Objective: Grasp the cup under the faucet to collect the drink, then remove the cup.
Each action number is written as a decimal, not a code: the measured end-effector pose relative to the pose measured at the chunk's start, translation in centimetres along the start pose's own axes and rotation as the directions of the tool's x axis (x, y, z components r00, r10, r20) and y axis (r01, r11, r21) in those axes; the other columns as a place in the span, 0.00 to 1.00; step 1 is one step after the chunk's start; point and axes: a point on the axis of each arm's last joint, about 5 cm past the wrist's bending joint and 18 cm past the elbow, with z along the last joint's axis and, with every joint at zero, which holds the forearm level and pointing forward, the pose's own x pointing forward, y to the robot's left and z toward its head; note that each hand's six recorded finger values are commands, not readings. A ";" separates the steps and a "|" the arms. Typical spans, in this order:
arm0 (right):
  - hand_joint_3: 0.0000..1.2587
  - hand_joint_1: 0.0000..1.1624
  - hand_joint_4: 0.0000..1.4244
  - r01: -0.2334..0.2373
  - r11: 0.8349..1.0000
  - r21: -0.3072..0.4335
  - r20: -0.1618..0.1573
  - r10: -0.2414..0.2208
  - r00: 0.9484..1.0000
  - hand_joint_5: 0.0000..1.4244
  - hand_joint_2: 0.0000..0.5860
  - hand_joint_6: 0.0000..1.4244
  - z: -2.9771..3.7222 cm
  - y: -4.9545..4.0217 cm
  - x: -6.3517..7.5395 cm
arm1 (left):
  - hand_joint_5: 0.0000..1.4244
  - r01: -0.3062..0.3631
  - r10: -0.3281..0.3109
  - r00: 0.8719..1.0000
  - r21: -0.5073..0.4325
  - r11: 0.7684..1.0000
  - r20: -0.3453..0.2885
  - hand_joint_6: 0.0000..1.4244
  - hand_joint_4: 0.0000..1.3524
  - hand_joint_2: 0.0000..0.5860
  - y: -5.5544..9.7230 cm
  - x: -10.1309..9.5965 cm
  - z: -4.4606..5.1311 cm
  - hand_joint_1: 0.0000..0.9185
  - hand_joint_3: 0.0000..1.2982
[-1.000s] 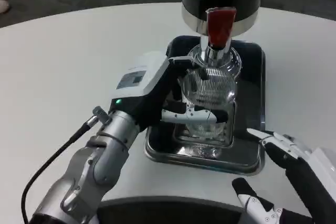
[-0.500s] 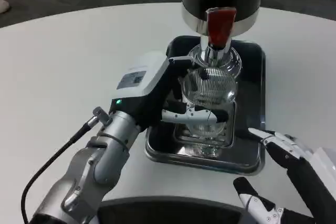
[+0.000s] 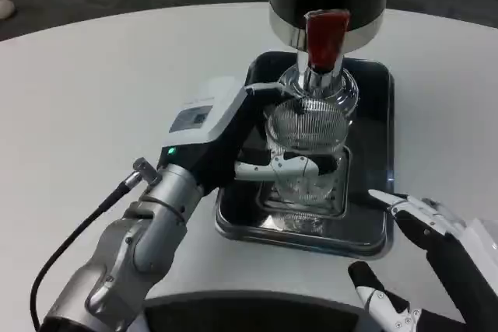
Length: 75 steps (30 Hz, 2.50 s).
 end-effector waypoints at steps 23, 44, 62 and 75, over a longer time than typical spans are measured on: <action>0.19 0.54 0.13 0.013 1.000 0.012 -0.001 -0.013 1.000 0.09 0.77 0.01 -0.03 -0.04 0.0 | 0.39 0.006 -0.005 1.000 -0.028 1.000 0.017 0.31 0.14 0.05 -0.2 0.0 -0.03 0.28 0.27; 0.20 0.53 0.14 0.025 1.000 0.017 -0.002 -0.025 1.000 0.09 0.79 0.01 -0.13 0.02 0.1 | 0.19 -0.008 0.009 1.000 -0.059 0.998 0.014 0.23 0.00 0.00 0.2 -0.2 -0.11 0.08 0.14; 0.20 0.54 0.14 0.044 0.999 0.021 -0.008 -0.043 0.999 0.09 0.80 0.02 -0.14 0.05 0.1 | 0.14 -0.039 0.039 0.999 -0.124 0.991 -0.003 0.20 0.00 0.00 1.9 -2.7 -0.68 0.02 0.01; 0.20 0.54 0.14 0.049 0.999 0.019 -0.007 -0.049 0.999 0.09 0.80 0.02 -0.17 0.00 0.2 | 0.16 -0.093 0.123 0.991 -0.365 0.926 0.059 0.16 0.09 0.00 5.9 -5.7 -0.76 0.00 0.08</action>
